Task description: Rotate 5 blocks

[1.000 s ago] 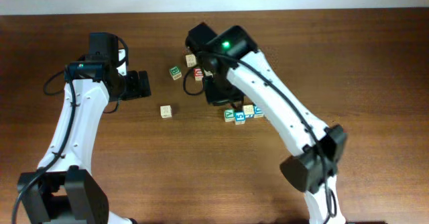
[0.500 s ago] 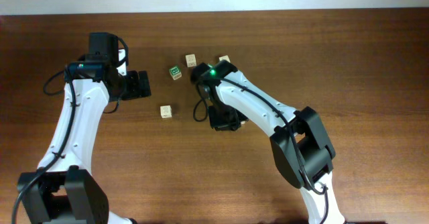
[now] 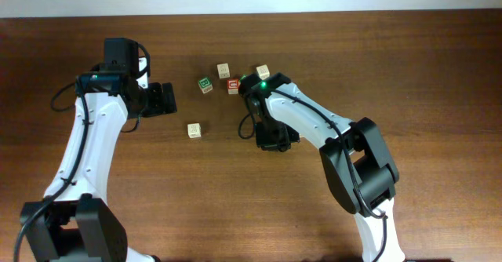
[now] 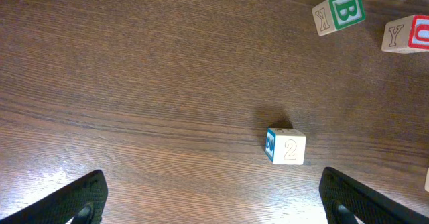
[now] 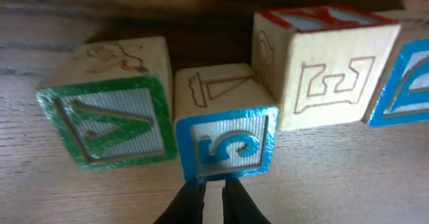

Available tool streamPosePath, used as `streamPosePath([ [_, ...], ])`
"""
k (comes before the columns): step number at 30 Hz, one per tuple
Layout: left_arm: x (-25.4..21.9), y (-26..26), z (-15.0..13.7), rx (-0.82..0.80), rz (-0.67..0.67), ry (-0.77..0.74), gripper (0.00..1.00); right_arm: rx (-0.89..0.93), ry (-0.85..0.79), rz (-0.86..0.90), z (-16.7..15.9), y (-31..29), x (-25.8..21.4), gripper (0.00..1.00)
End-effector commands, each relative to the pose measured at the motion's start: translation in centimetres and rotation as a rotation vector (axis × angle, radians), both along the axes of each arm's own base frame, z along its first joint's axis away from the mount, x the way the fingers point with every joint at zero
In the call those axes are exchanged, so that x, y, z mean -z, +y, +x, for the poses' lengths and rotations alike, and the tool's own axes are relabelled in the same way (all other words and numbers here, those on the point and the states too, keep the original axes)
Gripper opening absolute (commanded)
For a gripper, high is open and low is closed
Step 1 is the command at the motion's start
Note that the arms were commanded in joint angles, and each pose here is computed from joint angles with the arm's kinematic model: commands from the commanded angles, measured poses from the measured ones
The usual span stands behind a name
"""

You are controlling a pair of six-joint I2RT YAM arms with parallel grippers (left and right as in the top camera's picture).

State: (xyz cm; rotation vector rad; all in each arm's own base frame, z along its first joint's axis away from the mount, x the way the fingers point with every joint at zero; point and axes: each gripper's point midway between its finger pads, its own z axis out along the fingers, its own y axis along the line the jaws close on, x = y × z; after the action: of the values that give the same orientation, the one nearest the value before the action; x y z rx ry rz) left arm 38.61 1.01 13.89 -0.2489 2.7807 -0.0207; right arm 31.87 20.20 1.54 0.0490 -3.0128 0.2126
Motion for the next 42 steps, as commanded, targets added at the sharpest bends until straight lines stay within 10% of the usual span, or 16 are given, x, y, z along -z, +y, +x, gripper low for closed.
streamPosePath([
  [1,-0.3,0.1,0.4,-0.009,0.003,-0.009,0.99,-0.001,-0.025,0.004,0.5,-0.2,-0.3,0.12],
  [42,-0.3,0.1,0.4,-0.009,0.003,-0.009,0.99,-0.067,-0.070,0.125,2.8,1.1,-1.8,0.12],
])
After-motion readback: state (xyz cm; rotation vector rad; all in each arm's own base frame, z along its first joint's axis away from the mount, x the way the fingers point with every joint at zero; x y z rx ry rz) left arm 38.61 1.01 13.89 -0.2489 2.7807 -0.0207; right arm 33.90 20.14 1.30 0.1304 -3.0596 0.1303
